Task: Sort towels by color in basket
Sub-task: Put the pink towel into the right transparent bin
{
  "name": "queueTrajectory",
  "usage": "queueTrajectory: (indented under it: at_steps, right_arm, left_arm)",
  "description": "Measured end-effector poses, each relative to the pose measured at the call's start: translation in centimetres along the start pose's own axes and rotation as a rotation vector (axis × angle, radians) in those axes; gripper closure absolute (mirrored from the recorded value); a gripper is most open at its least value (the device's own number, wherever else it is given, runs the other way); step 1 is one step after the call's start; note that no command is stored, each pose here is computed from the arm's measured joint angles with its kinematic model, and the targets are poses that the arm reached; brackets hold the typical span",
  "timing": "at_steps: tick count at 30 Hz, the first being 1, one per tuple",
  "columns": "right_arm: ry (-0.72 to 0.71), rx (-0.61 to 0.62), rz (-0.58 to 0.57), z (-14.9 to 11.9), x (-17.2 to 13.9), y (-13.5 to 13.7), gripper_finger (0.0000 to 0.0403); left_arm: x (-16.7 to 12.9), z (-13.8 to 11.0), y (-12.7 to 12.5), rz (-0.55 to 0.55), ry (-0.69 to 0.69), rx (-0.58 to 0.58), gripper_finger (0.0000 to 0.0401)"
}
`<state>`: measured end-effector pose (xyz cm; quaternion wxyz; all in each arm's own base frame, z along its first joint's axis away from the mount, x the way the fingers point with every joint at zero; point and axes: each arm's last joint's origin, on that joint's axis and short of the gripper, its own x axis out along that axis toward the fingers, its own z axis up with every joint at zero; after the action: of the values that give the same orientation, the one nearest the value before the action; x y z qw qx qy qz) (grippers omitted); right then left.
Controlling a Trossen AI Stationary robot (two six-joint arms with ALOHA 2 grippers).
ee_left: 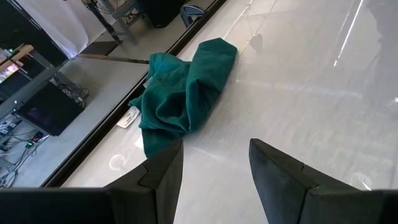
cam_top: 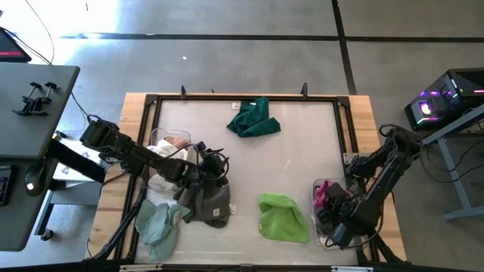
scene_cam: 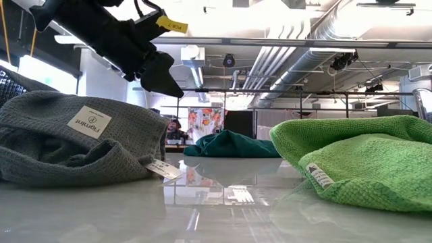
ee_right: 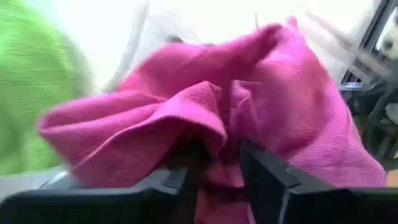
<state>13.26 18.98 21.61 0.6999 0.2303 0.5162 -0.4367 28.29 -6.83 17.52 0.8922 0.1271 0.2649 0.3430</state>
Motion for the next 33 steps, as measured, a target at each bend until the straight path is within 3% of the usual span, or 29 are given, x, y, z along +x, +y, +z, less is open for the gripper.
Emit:
queueTrajectory:
  at_steps: [7, 14, 21, 28, 33]
  right_arm:
    - [0.040, -0.063, 0.049, 1.2, -4.6, 0.5, 0.0260]
    - [0.250, -0.092, 0.001, 1.6, -7.1, 0.1, 0.0307]
    - [0.373, -0.083, -0.134, 1.5, -5.3, -0.3, 0.0396]
    - [0.459, -0.053, -0.296, 1.0, -2.4, -1.0, 0.0399]
    - [0.468, -0.065, -0.201, 0.8, -0.7, -0.1, 0.0400]
  left_arm:
    - [0.0, 0.0, 0.0, -0.002, 0.000, 0.000, 0.0231]
    - [0.0, 0.0, 0.0, -0.002, -0.001, 0.000, 0.0231]
    - [0.0, 0.3, -0.1, -0.006, -0.018, 0.013, 0.0231]
    - [0.1, 0.9, -0.1, -0.013, -0.054, 0.025, 0.0231]
    - [0.4, 1.1, 0.0, -0.042, -0.054, 0.009, 0.0231]
